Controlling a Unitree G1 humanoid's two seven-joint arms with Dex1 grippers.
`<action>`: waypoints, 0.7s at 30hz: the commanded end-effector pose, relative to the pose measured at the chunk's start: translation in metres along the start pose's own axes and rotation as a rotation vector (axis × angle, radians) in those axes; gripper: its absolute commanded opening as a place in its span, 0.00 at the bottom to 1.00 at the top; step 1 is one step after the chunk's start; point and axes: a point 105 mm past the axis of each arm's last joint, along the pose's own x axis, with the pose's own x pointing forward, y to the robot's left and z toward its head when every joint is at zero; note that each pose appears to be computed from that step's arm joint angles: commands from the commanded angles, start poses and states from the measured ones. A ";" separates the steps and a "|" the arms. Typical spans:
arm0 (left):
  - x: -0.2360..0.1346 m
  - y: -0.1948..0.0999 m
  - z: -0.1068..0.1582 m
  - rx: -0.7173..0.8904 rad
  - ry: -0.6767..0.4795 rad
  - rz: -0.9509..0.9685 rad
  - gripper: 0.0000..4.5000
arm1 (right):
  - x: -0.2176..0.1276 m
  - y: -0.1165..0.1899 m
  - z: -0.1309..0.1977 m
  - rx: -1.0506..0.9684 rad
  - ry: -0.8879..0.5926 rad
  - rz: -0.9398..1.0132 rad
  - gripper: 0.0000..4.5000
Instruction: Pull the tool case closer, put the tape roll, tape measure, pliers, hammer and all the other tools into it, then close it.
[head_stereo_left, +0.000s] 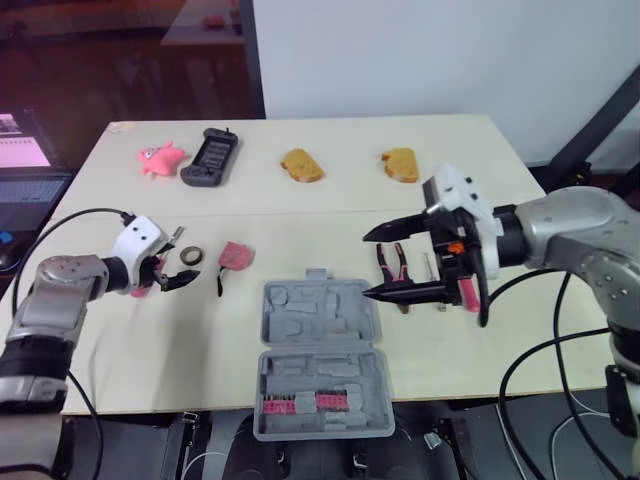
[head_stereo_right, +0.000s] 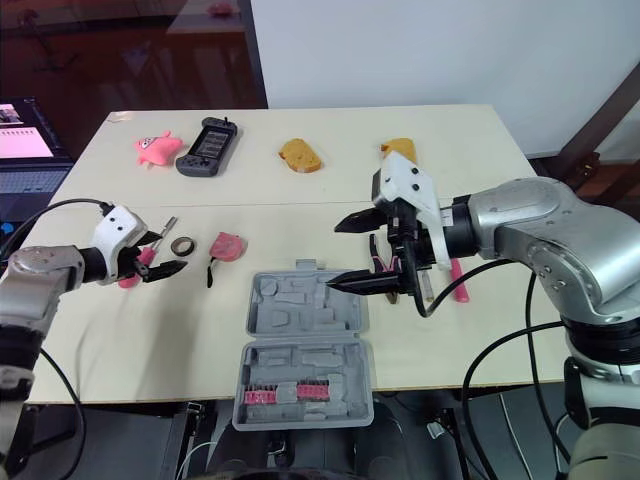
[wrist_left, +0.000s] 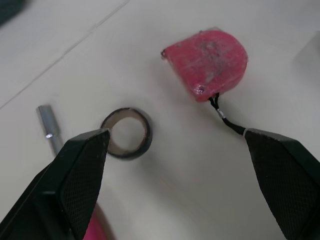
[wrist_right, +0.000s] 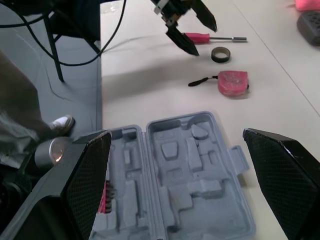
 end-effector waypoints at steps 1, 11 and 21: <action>0.007 0.013 0.000 0.059 0.043 -0.009 1.00 | -0.001 0.001 0.011 -0.044 -0.025 -0.040 0.99; 0.035 0.014 0.003 0.057 0.101 -0.019 1.00 | -0.002 0.001 0.008 -0.026 -0.026 -0.113 0.99; 0.037 0.015 -0.011 0.022 0.161 0.016 0.22 | -0.007 -0.002 0.007 -0.026 -0.009 -0.154 1.00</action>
